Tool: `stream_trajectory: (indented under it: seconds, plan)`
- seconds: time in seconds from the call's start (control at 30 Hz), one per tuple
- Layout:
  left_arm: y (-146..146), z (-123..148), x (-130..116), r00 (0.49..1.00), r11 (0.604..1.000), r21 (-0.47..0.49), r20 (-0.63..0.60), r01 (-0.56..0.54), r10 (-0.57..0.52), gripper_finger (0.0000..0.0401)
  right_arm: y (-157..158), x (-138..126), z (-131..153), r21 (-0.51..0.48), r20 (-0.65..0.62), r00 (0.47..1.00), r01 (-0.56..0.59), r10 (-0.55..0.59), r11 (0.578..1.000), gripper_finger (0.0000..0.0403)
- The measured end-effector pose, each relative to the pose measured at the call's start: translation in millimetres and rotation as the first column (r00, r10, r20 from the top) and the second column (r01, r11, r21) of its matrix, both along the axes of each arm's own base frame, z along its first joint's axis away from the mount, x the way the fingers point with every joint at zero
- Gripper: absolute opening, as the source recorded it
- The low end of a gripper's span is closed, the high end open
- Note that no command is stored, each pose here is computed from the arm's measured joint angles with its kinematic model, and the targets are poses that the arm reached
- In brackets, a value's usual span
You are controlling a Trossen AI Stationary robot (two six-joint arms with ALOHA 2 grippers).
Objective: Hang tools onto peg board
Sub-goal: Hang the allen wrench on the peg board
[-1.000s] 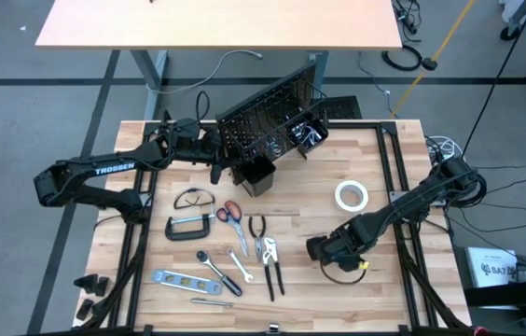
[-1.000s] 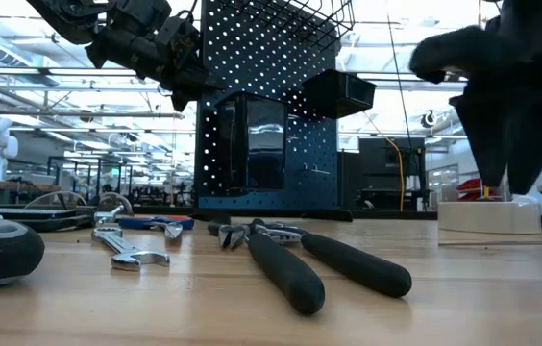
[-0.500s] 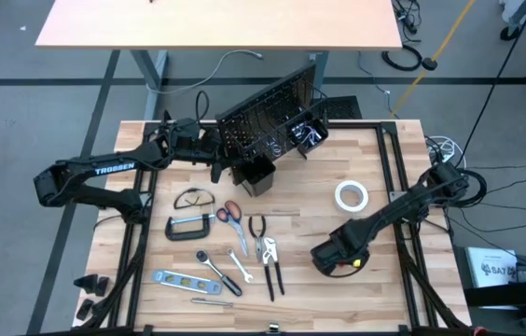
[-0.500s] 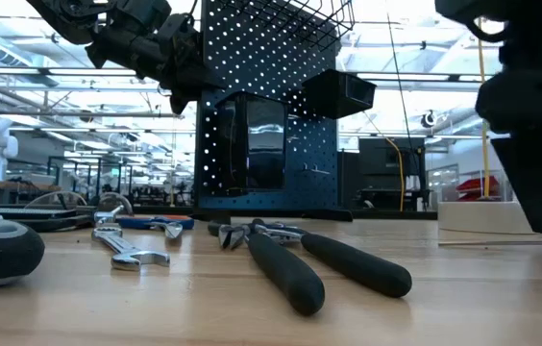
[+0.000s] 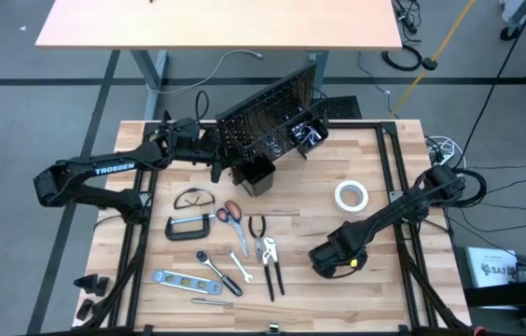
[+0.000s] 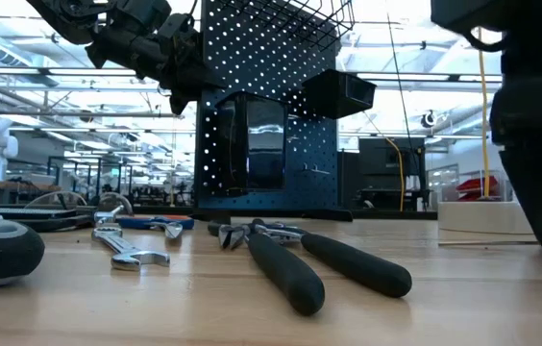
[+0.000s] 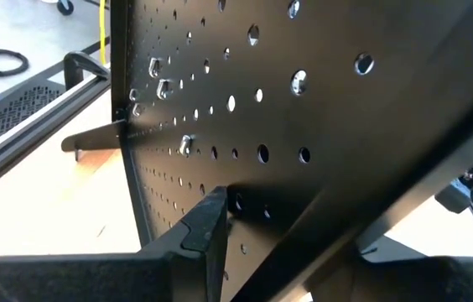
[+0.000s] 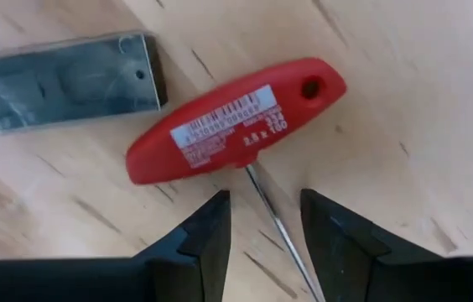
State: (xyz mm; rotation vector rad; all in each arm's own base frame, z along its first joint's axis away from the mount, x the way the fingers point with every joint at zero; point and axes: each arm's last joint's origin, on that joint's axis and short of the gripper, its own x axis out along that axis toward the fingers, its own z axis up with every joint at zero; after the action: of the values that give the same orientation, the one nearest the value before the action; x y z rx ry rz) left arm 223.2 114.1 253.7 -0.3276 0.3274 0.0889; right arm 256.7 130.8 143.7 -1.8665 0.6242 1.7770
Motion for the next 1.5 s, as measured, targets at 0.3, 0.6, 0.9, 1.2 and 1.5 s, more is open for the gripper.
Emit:
stream_trajectory:
  seconds: [0.3, 0.6, 0.9, 1.2, 1.5]
  plan:
    - [0, 0, 0, 1.000, 1.000, 0.001, -0.001, -0.004, 0.004, 0.0123, 3, 1, -10, -0.003, -0.052, 0.995, 0.083, -0.083, 0.997, 0.0105]
    - [0, 0, 0, 1.000, 1.000, 0.002, -0.002, -0.010, 0.010, 0.0123, 5, 1, -12, 0.048, -0.081, 0.936, 0.346, -0.341, 0.937, 0.0007]
    - [0, 0, 0, 1.000, 1.000, -0.015, 0.000, -0.023, 0.023, 0.0123, 4, 14, 10, 0.210, -0.061, 0.756, 0.648, -0.652, 0.732, 0.0001]
    - [1, 1, 0, 1.000, 1.000, -0.006, 0.008, -0.025, 0.025, 0.0123, -26, 32, 83, 0.591, -0.279, 0.300, 0.802, -0.912, 0.083, 0.0001]
    - [1, 2, 1, 1.000, 1.000, 0.009, 0.016, -0.024, 0.024, 0.0123, -68, 59, 131, 0.799, -0.507, -0.163, 0.279, -0.846, -0.533, 0.0000]
